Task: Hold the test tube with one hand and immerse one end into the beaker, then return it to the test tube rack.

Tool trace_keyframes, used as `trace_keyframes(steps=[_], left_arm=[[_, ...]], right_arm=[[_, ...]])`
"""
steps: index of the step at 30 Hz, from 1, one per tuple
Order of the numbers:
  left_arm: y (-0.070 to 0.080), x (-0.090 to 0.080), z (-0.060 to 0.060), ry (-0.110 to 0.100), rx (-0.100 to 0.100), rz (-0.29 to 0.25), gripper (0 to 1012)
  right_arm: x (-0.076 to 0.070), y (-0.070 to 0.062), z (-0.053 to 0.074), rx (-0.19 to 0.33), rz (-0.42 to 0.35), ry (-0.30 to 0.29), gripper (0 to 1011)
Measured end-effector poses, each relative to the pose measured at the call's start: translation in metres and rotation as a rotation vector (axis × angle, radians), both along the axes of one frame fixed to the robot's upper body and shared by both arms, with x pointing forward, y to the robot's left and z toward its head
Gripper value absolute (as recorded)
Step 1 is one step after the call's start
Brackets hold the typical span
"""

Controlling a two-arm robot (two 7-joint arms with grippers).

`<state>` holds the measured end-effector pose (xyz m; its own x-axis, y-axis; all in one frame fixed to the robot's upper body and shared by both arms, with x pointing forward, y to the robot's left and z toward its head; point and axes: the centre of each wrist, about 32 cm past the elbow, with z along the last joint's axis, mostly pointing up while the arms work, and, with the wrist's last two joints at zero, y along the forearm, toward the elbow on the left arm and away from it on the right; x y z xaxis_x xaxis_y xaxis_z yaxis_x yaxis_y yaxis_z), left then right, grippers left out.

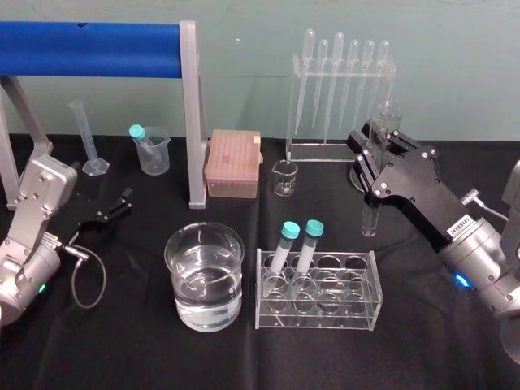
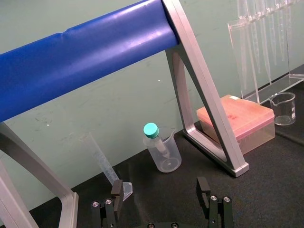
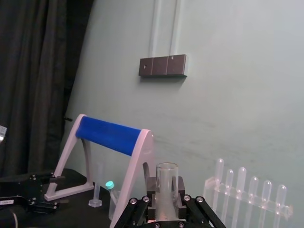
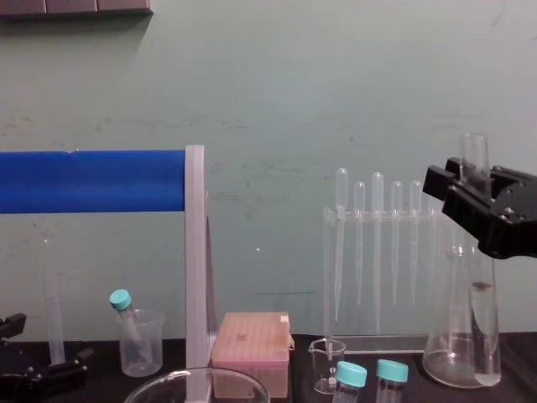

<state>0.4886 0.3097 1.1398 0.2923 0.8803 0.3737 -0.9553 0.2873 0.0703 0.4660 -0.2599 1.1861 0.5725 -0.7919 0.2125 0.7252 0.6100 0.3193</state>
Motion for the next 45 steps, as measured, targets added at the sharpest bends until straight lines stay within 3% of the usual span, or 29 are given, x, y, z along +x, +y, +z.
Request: trace_keyframes(steps=[45], left_arm=[[0.0000, 0.0000, 0.0000, 0.000, 0.000, 0.000, 1000]], right_arm=[[0.0013, -0.0002, -0.0024, 0.005, 0.000, 0.007, 222]])
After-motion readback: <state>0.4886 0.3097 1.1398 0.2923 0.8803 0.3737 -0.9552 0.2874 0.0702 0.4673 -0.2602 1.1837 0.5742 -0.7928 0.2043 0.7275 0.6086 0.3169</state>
